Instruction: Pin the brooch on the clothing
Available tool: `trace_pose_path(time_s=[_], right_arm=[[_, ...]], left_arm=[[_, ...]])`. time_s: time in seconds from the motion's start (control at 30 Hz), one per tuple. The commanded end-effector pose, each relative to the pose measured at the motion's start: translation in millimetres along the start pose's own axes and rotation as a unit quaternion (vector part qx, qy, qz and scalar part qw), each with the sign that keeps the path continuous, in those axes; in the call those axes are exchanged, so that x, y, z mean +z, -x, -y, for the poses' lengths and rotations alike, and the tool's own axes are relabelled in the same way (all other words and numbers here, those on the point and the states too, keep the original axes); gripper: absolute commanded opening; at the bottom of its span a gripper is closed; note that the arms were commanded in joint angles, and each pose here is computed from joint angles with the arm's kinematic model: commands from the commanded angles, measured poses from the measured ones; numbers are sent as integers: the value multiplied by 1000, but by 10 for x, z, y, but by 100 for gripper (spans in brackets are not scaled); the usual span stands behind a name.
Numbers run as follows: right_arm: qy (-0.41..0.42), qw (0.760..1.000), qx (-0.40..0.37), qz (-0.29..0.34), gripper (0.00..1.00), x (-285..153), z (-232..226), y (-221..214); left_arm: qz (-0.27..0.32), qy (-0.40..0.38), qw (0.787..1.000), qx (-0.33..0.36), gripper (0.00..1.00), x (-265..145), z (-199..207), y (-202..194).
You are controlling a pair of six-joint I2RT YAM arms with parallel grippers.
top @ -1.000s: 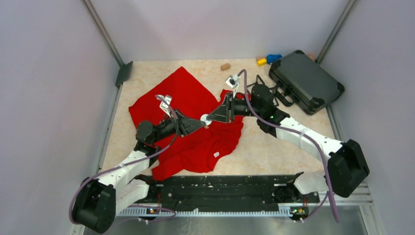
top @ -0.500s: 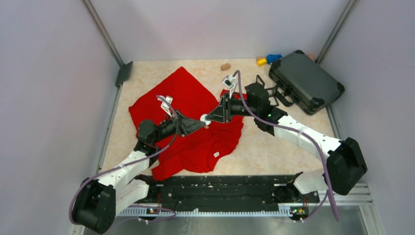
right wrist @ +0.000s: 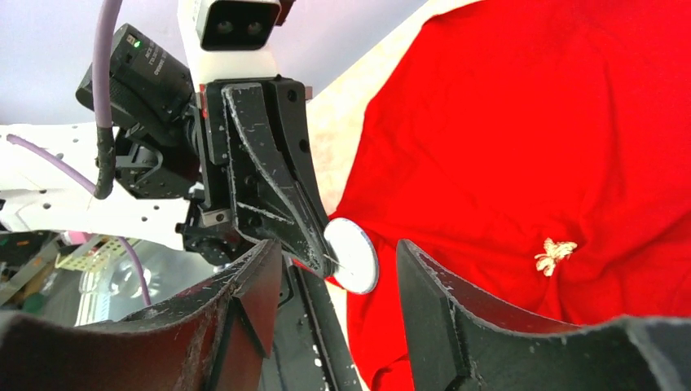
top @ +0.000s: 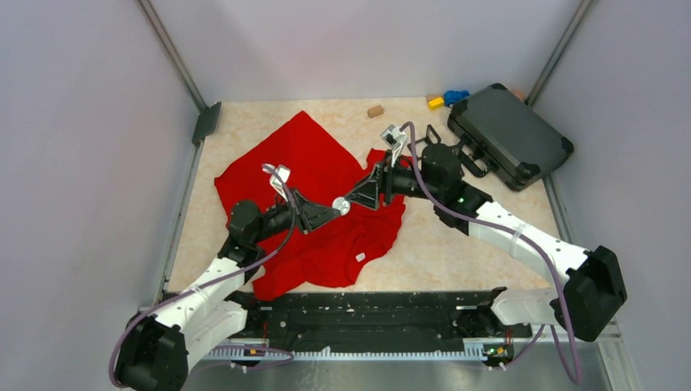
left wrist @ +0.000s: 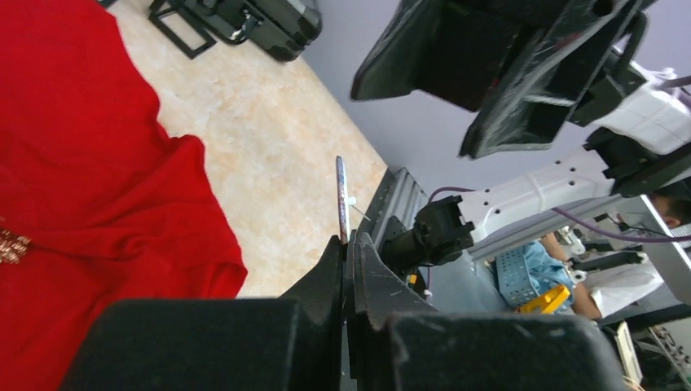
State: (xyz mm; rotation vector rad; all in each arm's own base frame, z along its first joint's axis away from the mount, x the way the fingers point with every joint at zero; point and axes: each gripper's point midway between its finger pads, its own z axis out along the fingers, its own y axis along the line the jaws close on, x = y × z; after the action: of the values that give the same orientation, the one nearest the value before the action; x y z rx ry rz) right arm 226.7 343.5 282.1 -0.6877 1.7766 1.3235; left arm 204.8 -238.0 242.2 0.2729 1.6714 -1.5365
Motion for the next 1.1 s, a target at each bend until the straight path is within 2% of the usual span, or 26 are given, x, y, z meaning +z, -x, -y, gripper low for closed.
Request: trace_pose_path(time_s=[0.0,0.1,0.27,0.47,0.67,0.83,1.07], right_arm=[[-13,998,-46,50,56,-122,-79,208],[-51,996,-49,58,56,-172,53,182],[-178,982,-50,38,55,-202,471,-92],[-316,946,-64,-32,52,-113,884,-634],[-325,939,-77,-78,49,171,1038,-1015],[-354,923,-89,-120,45,276,1367,-1200],[-322,932,-91,-139,45,453,1593,-1257]], left_arm=[[0,48,998,37,0,-26,-125,35],[-13,106,993,56,0,-87,-349,-15],[-18,234,969,81,0,-290,-903,-102],[-7,269,958,96,0,-303,-1172,-47],[-33,260,959,105,0,-178,-1299,-74],[-52,245,963,98,0,-93,-1403,-179],[-58,232,967,93,0,-48,-1474,-277]])
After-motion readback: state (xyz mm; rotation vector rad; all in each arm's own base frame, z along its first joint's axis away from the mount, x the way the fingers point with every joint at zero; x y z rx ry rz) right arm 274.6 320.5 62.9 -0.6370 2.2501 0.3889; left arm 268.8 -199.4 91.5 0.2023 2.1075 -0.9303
